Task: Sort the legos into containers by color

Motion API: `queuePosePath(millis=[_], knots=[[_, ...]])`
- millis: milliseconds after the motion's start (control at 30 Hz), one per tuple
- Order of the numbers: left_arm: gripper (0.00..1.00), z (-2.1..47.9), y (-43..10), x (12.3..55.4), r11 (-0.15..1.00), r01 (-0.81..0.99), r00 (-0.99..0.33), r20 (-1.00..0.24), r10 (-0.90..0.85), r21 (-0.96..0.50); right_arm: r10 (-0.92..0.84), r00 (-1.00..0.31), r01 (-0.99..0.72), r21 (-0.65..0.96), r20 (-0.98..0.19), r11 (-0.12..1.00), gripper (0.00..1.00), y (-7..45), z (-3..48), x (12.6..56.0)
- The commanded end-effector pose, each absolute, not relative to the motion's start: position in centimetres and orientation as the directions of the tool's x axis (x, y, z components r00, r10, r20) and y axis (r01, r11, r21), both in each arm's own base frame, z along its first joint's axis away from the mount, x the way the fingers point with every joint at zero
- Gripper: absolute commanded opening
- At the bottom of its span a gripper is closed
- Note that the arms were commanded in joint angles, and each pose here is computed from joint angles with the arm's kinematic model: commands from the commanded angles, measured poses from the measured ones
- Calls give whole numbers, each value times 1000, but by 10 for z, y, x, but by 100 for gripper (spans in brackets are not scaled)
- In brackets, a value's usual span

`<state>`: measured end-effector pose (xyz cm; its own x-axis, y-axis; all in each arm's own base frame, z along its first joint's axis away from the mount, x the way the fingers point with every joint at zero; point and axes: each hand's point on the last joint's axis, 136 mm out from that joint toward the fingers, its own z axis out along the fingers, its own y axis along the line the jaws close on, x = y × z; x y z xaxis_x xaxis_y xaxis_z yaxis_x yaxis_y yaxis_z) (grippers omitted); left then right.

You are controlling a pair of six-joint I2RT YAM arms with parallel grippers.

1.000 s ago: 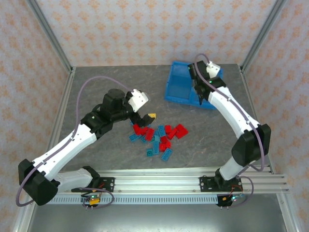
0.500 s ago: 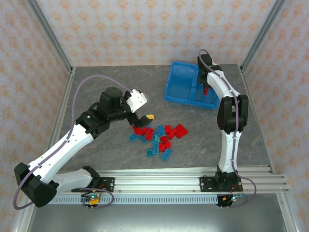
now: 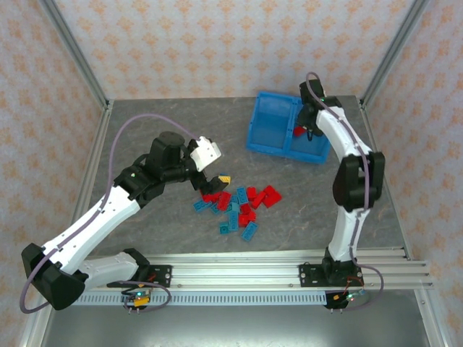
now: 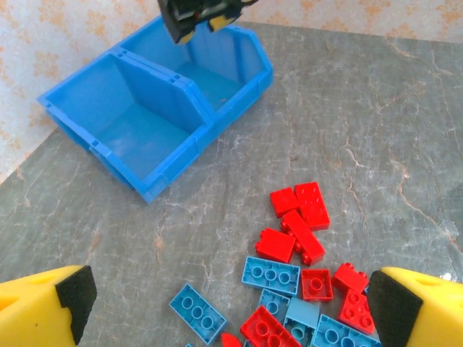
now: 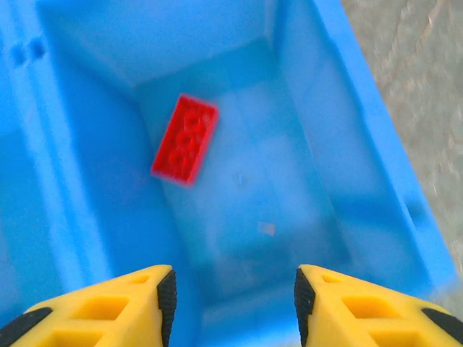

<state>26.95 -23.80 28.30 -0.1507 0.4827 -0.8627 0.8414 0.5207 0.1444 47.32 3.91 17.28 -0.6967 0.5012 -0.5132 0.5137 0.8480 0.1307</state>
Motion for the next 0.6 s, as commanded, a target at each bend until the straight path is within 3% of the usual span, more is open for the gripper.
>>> queuePosePath(millis=[0,267,433,567], knots=[[100,272,-224,262,553,821,-196,-840,506,141,520,-730,445,270,-444,854,49,100,193,414],[100,239,-200,242,539,821,-214,-775,595,187,458,-868,412,238,-192,880,49,192,110,293],[100,234,-197,234,520,834,-214,-761,613,185,469,-876,437,225,-112,871,51,210,80,275],[100,232,-197,232,514,839,-214,-759,615,180,357,-920,311,255,-160,916,53,229,89,292]])
